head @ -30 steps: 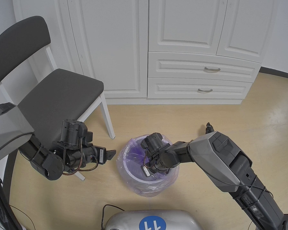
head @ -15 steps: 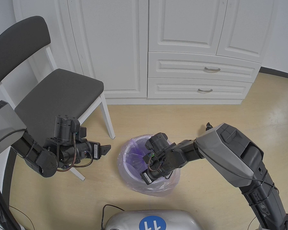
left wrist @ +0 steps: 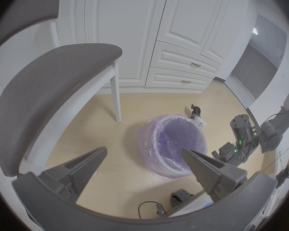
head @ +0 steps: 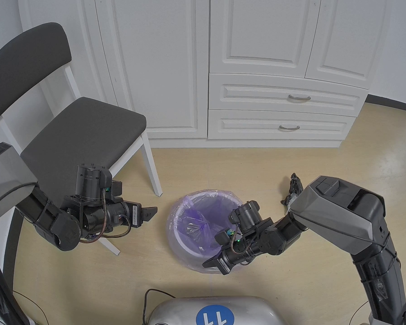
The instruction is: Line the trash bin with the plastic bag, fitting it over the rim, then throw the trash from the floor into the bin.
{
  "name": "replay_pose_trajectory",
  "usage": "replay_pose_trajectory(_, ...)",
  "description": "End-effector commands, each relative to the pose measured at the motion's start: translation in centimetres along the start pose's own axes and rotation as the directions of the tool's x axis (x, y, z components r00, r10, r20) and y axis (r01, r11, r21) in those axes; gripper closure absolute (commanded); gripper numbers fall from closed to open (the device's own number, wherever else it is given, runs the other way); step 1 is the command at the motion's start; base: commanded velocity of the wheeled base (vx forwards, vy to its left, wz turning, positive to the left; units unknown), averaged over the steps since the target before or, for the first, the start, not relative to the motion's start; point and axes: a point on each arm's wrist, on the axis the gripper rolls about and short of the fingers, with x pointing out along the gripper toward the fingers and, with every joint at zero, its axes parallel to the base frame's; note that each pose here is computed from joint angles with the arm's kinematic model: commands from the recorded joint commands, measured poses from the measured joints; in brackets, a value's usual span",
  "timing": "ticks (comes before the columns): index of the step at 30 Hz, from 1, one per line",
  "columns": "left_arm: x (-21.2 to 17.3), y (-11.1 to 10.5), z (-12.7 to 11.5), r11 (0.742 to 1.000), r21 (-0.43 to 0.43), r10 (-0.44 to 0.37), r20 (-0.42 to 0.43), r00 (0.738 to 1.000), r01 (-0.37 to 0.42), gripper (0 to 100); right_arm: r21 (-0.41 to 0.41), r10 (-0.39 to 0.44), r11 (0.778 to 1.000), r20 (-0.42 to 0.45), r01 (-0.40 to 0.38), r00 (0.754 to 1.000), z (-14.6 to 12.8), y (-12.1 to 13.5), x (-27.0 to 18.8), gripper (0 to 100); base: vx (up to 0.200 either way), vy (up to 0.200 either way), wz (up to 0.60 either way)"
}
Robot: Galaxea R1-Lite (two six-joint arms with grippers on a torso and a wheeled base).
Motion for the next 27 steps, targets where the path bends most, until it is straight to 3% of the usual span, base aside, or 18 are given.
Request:
replay_pose_trajectory(1,0.3,0.1,-0.3,1.000,-0.002,0.002,-0.011,1.000,-0.002,0,0.001,-0.017,1.000,0.028,0.017,0.999,0.3,-0.2,-1.9,100,0.000,0.000,0.00)
replay_pose_trajectory(2,0.3,0.1,-0.3,1.000,-0.002,0.002,-0.011,1.000,-0.002,0,0.001,-0.017,1.000,0.028,0.017,0.999,0.3,-0.2,-1.9,100,0.000,0.000,0.00)
replay_pose_trajectory(3,0.3,0.1,-0.3,1.000,-0.004,0.001,-0.016,1.000,-0.001,0,-0.019,-0.048,0.999,0.092,0.050,0.995,1.5,0.0,-3.9,100,0.000,0.000,0.00)
replay_pose_trajectory(7,0.4,0.1,-0.5,1.000,-0.006,0.003,-0.019,1.000,-0.003,0,-0.022,-0.172,0.984,0.155,0.177,0.973,2.9,0.8,-7.5,100,0.000,0.000,0.00)
replay_pose_trajectory(9,0.5,0.1,-0.4,1.000,-0.005,0.002,-0.017,1.000,-0.002,0,0.030,-0.337,0.941,0.176,0.337,0.925,2.9,1.7,-10.0,100,0.000,0.000,0.00)
replay_pose_trajectory(11,0.5,0.2,-0.3,1.000,-0.006,0.004,-0.014,1.000,-0.004,0,0.118,-0.442,0.897,0.213,0.426,0.871,2.4,2.3,-11.3,100,0.000,0.000,0.00)
replay_pose_trajectory(12,0.6,0.2,-0.3,1.000,-0.009,0.005,-0.012,1.000,-0.005,0,0.168,-0.476,0.879,0.258,0.446,0.841,2.2,2.5,-11.9,100,0.000,0.000,0.00)
replay_pose_trajectory(13,0.6,0.3,-0.2,1.000,-0.009,0.006,-0.011,1.000,-0.006,0,0.187,-0.483,0.875,0.281,0.446,0.829,2.1,2.6,-12.1,100,0.000,0.000,0.00)
replay_pose_trajectory(14,0.3,0.4,-0.1,1.000,-0.012,0.009,-0.004,1.000,-0.009,0,0.246,-0.507,0.861,0.356,0.445,0.785,1.6,2.3,-12.8,100,0.000,0.000,0.00)
replay_pose_trajectory(16,0.0,0.4,0.0,1.000,-0.010,0.009,0.001,1.000,-0.009,0,0.282,-0.533,0.846,0.457,0.452,0.712,1.0,1.5,-14.0,100,0.000,0.000,0.00)
replay_pose_trajectory(17,-0.2,0.3,0.1,1.000,-0.008,0.006,0.005,1.000,-0.006,0,0.291,-0.544,0.839,0.480,0.460,0.688,0.6,1.2,-14.5,100,0.000,0.000,0.00)
replay_pose_trajectory(18,-0.2,0.3,0.1,1.000,-0.008,0.006,0.005,1.000,-0.006,0,0.291,-0.544,0.839,0.480,0.460,0.688,0.6,1.2,-14.5,100,0.000,0.000,0.00)
replay_pose_trajectory(19,-1.0,0.0,0.1,1.000,-0.004,-0.002,0.007,1.000,0.003,0,0.314,-0.579,0.814,0.514,0.489,0.633,-0.8,0.3,-15.8,100,0.000,0.000,0.00)
replay_pose_trajectory(20,-1.0,-0.1,0.1,1.000,-0.002,-0.006,0.013,1.000,0.006,0,0.319,-0.586,0.808,0.524,0.496,0.618,-1.1,0.3,-16.3,0,0.000,0.000,0.00)
replay_pose_trajectory(21,-1.0,-0.1,0.1,1.000,-0.002,-0.006,0.013,1.000,0.006,0,0.319,-0.586,0.808,0.524,0.496,0.618,-1.1,0.3,-16.3,0,0.000,0.000,0.00)
replay_pose_trajectory(24,-1.5,-0.5,0.4,1.000,0.004,-0.015,0.025,1.000,0.015,0,0.325,-0.615,0.774,0.592,0.544,0.521,-1.6,0.1,-18.9,0,0.000,0.000,0.00)
replay_pose_trajectory(25,-1.7,-0.6,0.4,1.000,0.005,-0.017,0.030,0.999,0.017,0,0.322,-0.620,0.766,0.599,0.557,0.507,-1.5,0.1,-19.3,0,0.000,0.000,0.00)
replay_pose_trajectory(27,-2.3,-0.9,0.4,1.000,0.016,-0.027,0.034,0.999,0.026,0,0.309,-0.641,0.725,0.630,0.615,0.439,-1.1,0.5,-21.8,0,0.000,0.000,0.00)
